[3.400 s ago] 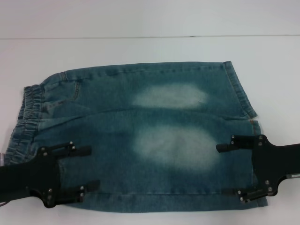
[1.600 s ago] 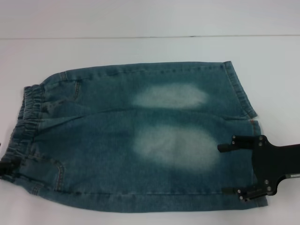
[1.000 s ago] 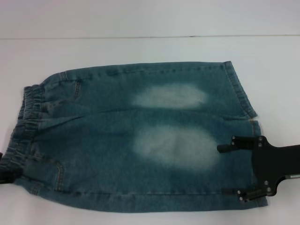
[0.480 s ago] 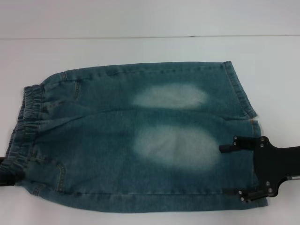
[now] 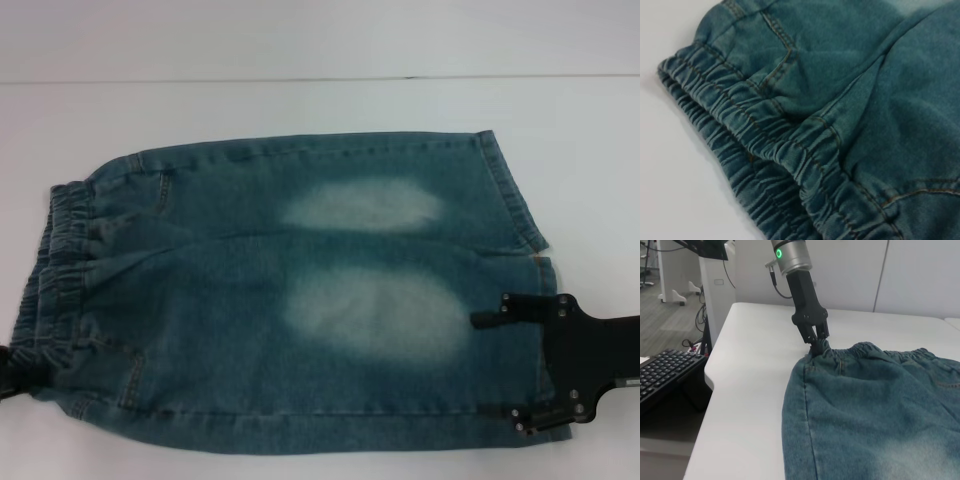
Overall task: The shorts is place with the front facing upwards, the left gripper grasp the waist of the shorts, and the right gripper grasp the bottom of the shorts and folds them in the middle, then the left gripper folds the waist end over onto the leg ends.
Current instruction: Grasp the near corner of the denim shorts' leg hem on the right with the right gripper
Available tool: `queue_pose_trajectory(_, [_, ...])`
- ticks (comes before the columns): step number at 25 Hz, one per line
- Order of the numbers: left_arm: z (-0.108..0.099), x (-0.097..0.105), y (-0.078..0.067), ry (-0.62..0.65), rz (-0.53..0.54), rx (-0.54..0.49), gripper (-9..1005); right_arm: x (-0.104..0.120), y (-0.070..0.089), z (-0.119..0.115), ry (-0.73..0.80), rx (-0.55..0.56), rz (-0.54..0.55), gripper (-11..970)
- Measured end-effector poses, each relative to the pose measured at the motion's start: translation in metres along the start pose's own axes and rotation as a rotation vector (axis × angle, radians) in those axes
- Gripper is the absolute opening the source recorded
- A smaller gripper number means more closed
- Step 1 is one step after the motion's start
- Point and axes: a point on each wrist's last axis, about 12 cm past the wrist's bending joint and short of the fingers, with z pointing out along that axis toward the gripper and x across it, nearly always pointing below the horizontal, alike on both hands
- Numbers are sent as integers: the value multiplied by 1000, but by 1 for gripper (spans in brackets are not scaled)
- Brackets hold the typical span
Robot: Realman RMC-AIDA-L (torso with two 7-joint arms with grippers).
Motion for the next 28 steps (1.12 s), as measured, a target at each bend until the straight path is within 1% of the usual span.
queue_pose_trajectory(1, [1,-1,0,1,-1,-4,469,0,0,0,0,2,0,922])
queue_pose_trajectory(3, [1,-2,1,-1,0,-7,234,0,0,-1,1,5,3,920])
queue_pose_trajectory(7, [0,-4,1,-5,5,-7,197,0,0,-4,0,12,17,917])
queue_pose_trajectory(14, [1,-7,-1,-17,22,3,159,-10,-1,-32,80,39,88,912])
queue_pose_trajectory(17, [1,-10,-2,-23,31,12,146,-18,-2,-45,164,14,137,910])
queue_pose_trajectory(21, [1,-12,-2,-27,44,14,125,-25,-5,-55,274,-6,182,907])
queue_pose_trajectory(23, [1,-12,-2,-27,47,15,108,-28,-6,-57,335,-30,201,905])
queue_pose_trajectory(26, [1,-13,-2,-28,48,14,89,-30,-10,-56,446,-85,243,859])
queue_pose_trajectory(27, [1,-13,-2,-29,48,12,87,-31,-13,-53,520,-117,272,843])
queue_pose_trajectory(28, [1,-13,-2,-29,49,11,85,-31,-13,-53,520,-117,272,827])
